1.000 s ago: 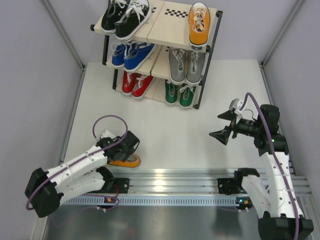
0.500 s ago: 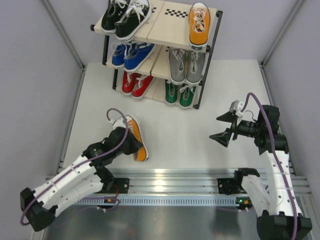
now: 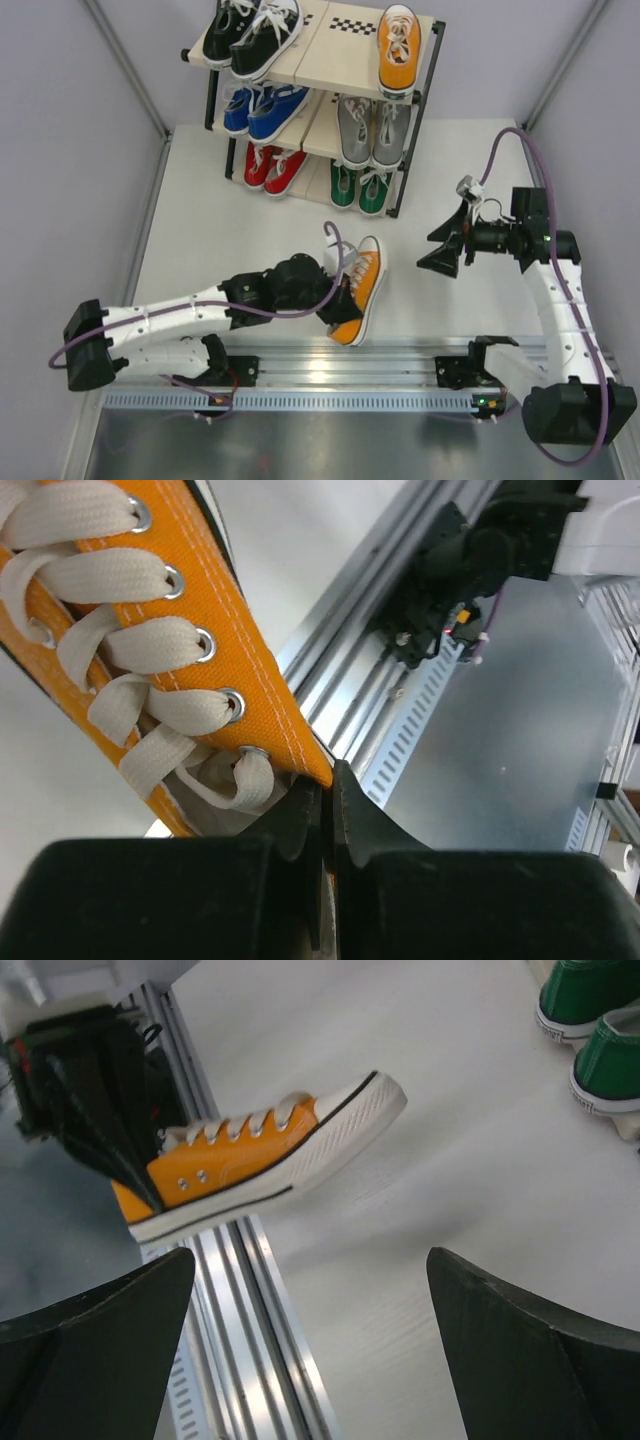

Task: Place and organize the shoes onto the shoe shelf
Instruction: Pick up the shoe at the center of the board.

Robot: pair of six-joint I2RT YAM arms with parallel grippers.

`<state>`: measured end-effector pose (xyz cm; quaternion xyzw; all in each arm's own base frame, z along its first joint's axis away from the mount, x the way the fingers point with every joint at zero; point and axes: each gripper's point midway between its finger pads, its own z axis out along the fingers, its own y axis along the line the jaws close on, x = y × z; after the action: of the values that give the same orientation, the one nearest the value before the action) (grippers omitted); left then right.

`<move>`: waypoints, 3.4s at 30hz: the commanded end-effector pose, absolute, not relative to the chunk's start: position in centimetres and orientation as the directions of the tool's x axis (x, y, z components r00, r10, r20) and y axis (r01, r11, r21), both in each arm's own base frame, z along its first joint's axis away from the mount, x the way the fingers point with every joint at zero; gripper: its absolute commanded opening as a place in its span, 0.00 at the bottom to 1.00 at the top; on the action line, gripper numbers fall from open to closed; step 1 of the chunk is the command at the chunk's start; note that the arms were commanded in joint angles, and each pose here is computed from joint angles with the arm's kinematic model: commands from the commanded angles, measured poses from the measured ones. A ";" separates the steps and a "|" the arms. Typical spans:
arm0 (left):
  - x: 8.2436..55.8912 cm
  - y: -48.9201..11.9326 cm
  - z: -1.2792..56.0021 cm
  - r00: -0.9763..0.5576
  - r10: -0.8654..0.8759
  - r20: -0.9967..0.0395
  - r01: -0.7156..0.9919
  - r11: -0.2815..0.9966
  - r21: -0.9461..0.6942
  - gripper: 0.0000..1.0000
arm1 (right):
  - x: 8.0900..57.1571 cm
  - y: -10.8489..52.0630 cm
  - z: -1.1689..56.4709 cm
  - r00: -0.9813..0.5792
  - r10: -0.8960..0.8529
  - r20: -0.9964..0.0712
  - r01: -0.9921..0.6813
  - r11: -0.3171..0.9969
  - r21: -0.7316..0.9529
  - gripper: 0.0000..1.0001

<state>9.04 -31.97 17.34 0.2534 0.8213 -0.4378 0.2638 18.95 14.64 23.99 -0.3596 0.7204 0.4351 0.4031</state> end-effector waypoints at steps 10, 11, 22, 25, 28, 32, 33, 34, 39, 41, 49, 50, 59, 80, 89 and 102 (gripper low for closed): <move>8.9 -44.4 27.4 -0.492 0.053 -0.869 0.852 0.232 -0.469 0.00 | 24.5 12.4 23.8 -0.611 0.113 -0.783 -0.402 0.808 0.431 0.99; 9.0 -44.8 27.3 -0.492 0.053 -0.869 0.854 0.227 -0.469 0.00 | 24.4 12.6 23.6 -0.618 0.116 -0.777 -0.401 0.804 0.439 1.00; 9.6 -45.3 28.9 -0.460 0.005 -0.888 0.865 0.227 -0.447 0.00 | 24.0 13.2 21.5 -0.687 0.121 -0.716 -0.378 0.783 0.495 0.96; 9.7 -45.5 29.0 -0.454 -0.004 -0.891 0.868 0.226 -0.443 0.00 | 23.7 14.3 21.6 -0.712 0.115 -0.692 -0.408 0.734 0.542 0.90; 10.0 -45.7 29.1 -0.446 -0.018 -0.895 0.869 0.231 -0.437 0.00 | 23.3 15.4 22.1 -0.729 0.089 -0.679 -0.458 0.674 0.580 0.67; 10.1 -45.7 29.5 -0.448 -0.047 -0.893 0.866 0.225 -0.446 0.00 | 22.8 15.9 22.9 -0.714 0.057 -0.698 -0.513 0.636 0.577 0.38; 10.1 -45.6 29.1 -0.450 -0.050 -0.892 0.864 0.228 -0.449 0.00 | 22.5 16.2 23.2 -0.702 0.040 -0.711 -0.547 0.609 0.575 0.34; 10.1 -45.4 29.2 -0.459 -0.061 -0.886 0.859 0.224 -0.461 0.00 | 22.3 16.3 23.5 -0.694 0.033 -0.720 -0.565 0.595 0.572 0.25; 9.2 -44.8 30.3 -0.494 -0.126 -0.860 0.848 0.151 -0.509 0.17 | 19.7 17.0 26.1 -0.592 -0.021 -0.805 -0.755 0.364 0.546 0.00; 8.8 -44.0 30.5 -0.503 -0.133 -0.854 0.845 0.130 -0.518 0.49 | 20.2 15.9 26.9 -0.572 0.030 -0.820 -0.766 0.340 0.546 0.00; 9.5 -38.1 30.2 -0.512 -0.217 -0.831 0.800 0.232 -0.554 0.74 | 20.2 15.1 28.2 -0.538 0.079 -0.839 -0.791 0.298 0.535 0.00; 10.0 -37.6 29.6 -0.513 -0.223 -0.829 0.784 0.271 -0.558 0.74 | 20.3 15.1 28.3 -0.539 0.083 -0.838 -0.790 0.297 0.537 0.00; 10.0 -38.2 24.8 -0.571 -0.132 -0.810 0.742 0.340 -0.578 0.73 | 21.9 14.9 29.6 -0.561 0.149 -0.815 -0.760 0.298 0.578 0.00; 12.2 -42.0 21.9 -0.459 -0.066 -0.886 0.748 0.510 -0.425 0.39 | 22.8 14.3 29.8 -0.576 0.214 -0.789 -0.725 0.313 0.614 0.00; 12.8 -40.9 22.1 -0.405 -0.037 -0.914 0.740 0.574 -0.351 0.00 | 22.4 14.3 29.7 -0.560 0.225 -0.798 -0.732 0.318 0.603 0.00; 12.7 -34.0 28.7 -0.343 0.000 -0.939 0.737 0.620 -0.269 0.00 | 20.5 12.3 34.2 -0.315 0.129 -0.940 -0.844 0.416 0.340 0.99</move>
<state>12.03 -35.38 20.75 0.2869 0.7773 -0.3200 0.4594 21.69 13.10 31.84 -0.2154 0.6860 0.5075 0.4748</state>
